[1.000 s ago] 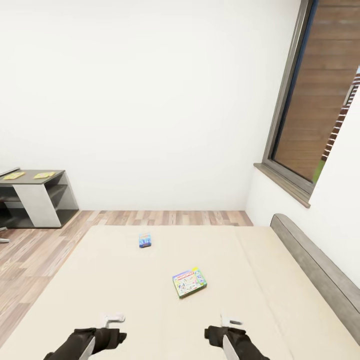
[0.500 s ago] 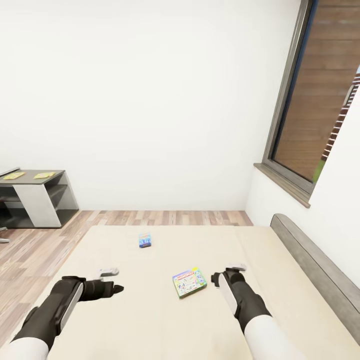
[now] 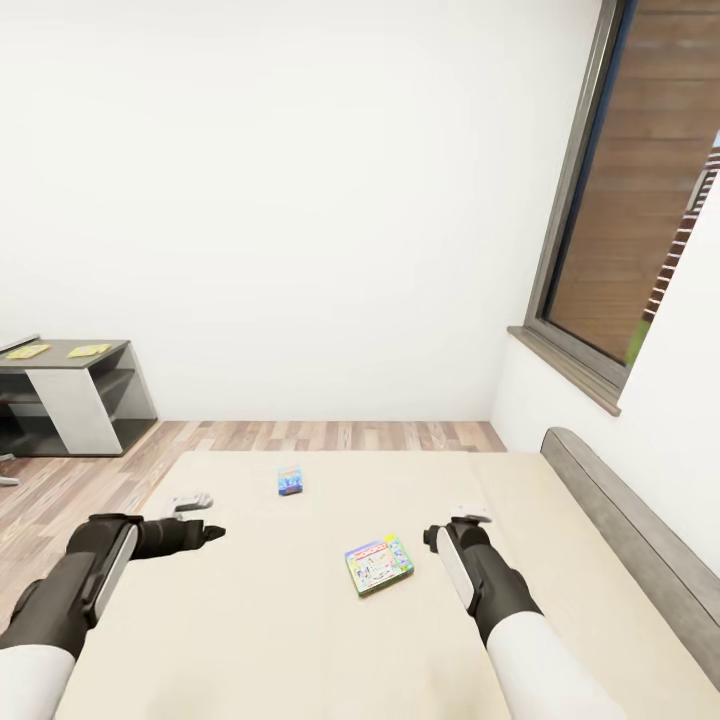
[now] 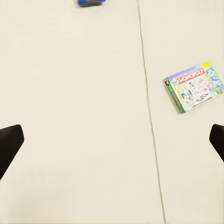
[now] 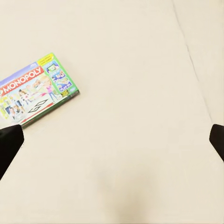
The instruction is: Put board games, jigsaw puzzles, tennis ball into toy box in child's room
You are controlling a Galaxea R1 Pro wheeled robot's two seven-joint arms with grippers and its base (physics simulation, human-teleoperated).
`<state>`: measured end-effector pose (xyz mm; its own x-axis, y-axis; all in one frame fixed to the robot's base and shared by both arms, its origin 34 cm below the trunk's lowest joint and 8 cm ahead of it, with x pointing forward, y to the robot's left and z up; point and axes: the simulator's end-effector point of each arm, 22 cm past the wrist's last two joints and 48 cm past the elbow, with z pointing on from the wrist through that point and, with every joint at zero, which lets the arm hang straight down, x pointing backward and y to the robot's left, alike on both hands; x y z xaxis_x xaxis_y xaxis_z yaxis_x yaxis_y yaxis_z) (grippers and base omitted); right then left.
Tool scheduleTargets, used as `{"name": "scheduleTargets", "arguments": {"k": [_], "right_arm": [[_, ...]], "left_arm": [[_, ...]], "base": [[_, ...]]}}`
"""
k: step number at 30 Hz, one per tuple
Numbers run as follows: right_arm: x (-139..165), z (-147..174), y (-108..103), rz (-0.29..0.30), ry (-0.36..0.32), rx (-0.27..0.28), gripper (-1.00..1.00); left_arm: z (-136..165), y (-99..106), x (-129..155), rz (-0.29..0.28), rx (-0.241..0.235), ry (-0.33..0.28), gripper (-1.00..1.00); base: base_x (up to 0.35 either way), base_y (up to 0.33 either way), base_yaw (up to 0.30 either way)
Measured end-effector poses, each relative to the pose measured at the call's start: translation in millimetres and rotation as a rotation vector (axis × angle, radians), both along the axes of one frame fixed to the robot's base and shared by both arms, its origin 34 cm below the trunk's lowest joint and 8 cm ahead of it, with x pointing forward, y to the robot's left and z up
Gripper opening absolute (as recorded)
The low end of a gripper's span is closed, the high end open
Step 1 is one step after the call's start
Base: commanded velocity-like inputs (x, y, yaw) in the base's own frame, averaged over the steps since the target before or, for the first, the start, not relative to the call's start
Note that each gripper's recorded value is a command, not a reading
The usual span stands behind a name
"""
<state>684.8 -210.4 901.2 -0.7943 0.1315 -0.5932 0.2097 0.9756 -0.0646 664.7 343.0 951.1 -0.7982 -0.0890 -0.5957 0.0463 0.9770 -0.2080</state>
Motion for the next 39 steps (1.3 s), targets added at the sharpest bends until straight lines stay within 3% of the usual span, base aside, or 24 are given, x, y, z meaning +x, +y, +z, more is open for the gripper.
{"name": "scheduleTargets", "arguments": {"k": [4,8,15,16,18,20,22,39], "right_arm": [[1.5,2.0,1.1,0.004,-0.005,0.0,1.0],[2.3,3.0,1.4,0.006,-0.008,-0.001,1.0],[2.6,3.5,1.3,0.006,-0.01,-0.003,1.0],[2.5,3.5,1.3,0.006,-0.01,-0.003,1.0],[2.5,3.4,1.3,0.007,-0.009,-0.003,1.0],[2.4,3.4,1.4,0.007,-0.009,-0.003,1.0],[2.4,2.9,1.4,0.007,-0.008,-0.004,1.0],[0.1,-7.5,1.4,0.007,0.012,-0.002,1.0]], "left_arm": [[7.5,11.6,0.3,0.029,-0.035,-0.007,1.0],[14.4,-1.4,-3.3,-0.007,-0.117,-0.003,1.0],[62.9,-34.6,-26.0,-0.212,-0.413,-0.021,1.0],[80.3,-41.2,-34.3,-0.274,-0.489,-0.035,1.0],[98.4,-46.6,-44.1,-0.337,-0.564,-0.049,1.0],[129.0,-53.1,-61.8,-0.44,-0.681,-0.072,1.0],[140.5,-54.7,-69.1,-0.483,-0.72,-0.085,1.0],[136.9,-57.1,-70.8,-0.501,-0.749,-0.082,1.0]], "base": [[0.0,0.0,0.0],[0.0,0.0,0.0],[0.0,0.0,0.0],[0.0,0.0,0.0],[0.0,0.0,0.0],[0.0,0.0,0.0],[0.0,0.0,0.0],[0.0,0.0,0.0]]}}
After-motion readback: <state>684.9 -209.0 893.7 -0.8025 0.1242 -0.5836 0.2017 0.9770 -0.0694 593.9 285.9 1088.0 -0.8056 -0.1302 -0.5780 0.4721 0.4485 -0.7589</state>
